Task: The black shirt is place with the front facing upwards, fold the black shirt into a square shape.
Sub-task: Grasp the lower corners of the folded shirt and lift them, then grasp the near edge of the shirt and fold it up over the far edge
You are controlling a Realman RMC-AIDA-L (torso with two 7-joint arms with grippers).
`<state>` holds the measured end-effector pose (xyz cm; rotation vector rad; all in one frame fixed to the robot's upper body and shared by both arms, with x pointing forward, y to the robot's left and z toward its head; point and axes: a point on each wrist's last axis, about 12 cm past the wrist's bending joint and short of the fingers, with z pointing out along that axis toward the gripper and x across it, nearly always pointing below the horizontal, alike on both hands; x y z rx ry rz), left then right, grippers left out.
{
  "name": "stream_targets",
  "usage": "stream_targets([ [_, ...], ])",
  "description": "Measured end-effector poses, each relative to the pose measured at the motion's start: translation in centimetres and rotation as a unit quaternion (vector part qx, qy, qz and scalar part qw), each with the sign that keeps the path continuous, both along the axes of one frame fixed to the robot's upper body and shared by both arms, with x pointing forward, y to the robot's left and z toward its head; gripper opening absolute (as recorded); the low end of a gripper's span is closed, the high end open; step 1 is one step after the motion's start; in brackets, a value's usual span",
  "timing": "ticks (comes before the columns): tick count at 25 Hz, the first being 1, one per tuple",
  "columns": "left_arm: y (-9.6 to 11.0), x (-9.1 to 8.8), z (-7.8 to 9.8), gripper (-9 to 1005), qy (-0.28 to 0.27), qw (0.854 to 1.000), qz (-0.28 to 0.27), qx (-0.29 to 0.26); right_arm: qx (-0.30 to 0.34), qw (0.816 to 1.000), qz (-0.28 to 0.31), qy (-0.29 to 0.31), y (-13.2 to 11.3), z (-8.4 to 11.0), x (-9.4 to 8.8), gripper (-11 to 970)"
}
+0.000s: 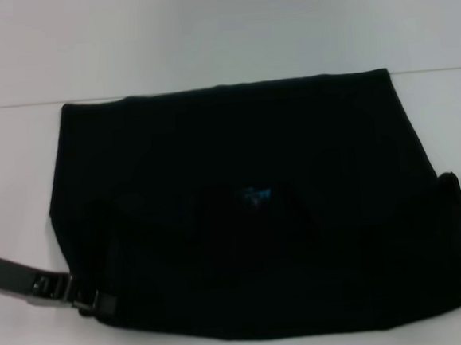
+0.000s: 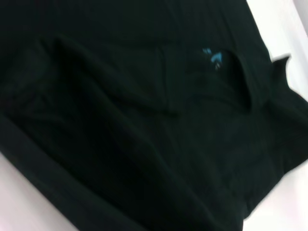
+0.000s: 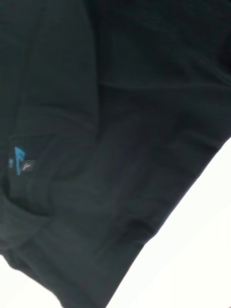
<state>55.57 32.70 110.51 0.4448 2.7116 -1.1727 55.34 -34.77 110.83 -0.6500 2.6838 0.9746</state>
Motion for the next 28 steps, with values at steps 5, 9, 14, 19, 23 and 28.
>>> stream_targets([
  [5, -0.2, -0.8, 0.5, 33, 0.03, 0.999, -0.04, -0.003, 0.0, 0.999, 0.036, 0.01, -0.1, -0.5, -1.1, 60],
  [9, -0.1, -1.4, 0.6, 33, 0.052, 0.996, -0.067, 0.003, 0.006, 0.998, 0.067, 0.018, -0.1, -0.6, -2.0, 60],
  [14, 0.0, -2.1, 0.6, 33, 0.075, 0.992, -0.099, 0.013, 0.01, 0.995, 0.093, 0.027, 0.0, -0.7, -2.6, 60],
  [19, 0.0, -2.1, 0.8, 34, 0.067, 0.992, -0.105, 0.006, 0.021, 0.995, 0.091, 0.021, 0.0, -0.7, -2.6, 60],
  [23, 0.2, -1.1, 1.3, 33, 0.032, 0.997, -0.066, -0.014, 0.047, 0.997, 0.053, -0.002, -0.3, -0.4, -2.3, 60],
  [28, 1.5, 0.7, 2.6, 33, -0.041, 0.996, 0.034, -0.065, 0.097, 0.993, -0.052, -0.045, -1.5, 0.8, -1.0, 59],
])
